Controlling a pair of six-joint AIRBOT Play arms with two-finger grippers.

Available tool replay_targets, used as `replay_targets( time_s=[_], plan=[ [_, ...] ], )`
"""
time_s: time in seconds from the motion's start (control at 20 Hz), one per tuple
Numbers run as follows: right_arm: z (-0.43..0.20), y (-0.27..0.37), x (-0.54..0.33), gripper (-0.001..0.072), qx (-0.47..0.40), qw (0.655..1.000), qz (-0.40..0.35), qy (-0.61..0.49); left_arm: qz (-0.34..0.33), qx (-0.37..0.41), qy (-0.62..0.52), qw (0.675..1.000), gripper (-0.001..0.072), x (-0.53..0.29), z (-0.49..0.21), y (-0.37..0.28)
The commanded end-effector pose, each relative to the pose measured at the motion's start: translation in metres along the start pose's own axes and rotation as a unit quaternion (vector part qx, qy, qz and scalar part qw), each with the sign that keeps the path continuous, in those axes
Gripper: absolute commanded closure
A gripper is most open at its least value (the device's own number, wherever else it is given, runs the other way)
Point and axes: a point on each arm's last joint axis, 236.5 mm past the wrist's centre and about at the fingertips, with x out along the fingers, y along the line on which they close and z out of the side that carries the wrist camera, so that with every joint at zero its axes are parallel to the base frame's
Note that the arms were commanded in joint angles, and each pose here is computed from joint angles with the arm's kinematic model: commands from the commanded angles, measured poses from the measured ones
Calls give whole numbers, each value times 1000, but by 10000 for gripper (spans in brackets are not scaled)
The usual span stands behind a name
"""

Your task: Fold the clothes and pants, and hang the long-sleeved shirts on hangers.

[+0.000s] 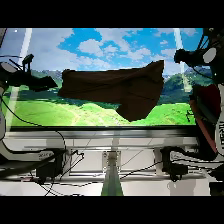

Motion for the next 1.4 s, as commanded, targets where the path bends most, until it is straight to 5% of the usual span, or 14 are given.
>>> replay_targets(
  time_s=[0.0,0.15,0.2,0.4,0.55,0.7,0.8,0.95,1.25,1.35],
  plan=[
    [-20,-20,-2,218,9,999,-16,45,-43,21,78,996,93,11,-39,4],
    [-30,-29,-4,219,-16,997,-27,68,-108,35,75,991,106,34,-34,-19],
    [-36,-32,-5,220,-27,996,-30,80,-118,29,68,990,168,41,-30,-21],
    [-62,-55,-13,264,-39,989,-44,138,-102,22,49,993,179,55,-20,-12],
    [-103,-75,-24,270,-50,973,-39,220,-91,23,35,995,253,57,-13,-8],
    [-175,-67,-32,270,-34,943,23,330,-92,26,38,995,606,58,-14,-11],
    [-220,-32,-29,270,-2,922,112,370,-94,29,40,994,695,58,-14,-13],
    [-255,23,-11,253,82,908,215,351,-95,32,43,994,695,59,-15,-16],
    [-276,42,29,262,181,919,198,290,-98,41,49,993,695,62,-16,-24],
    [-268,43,40,385,172,932,183,262,-98,43,50,993,695,63,-16,-27]
  ],
)
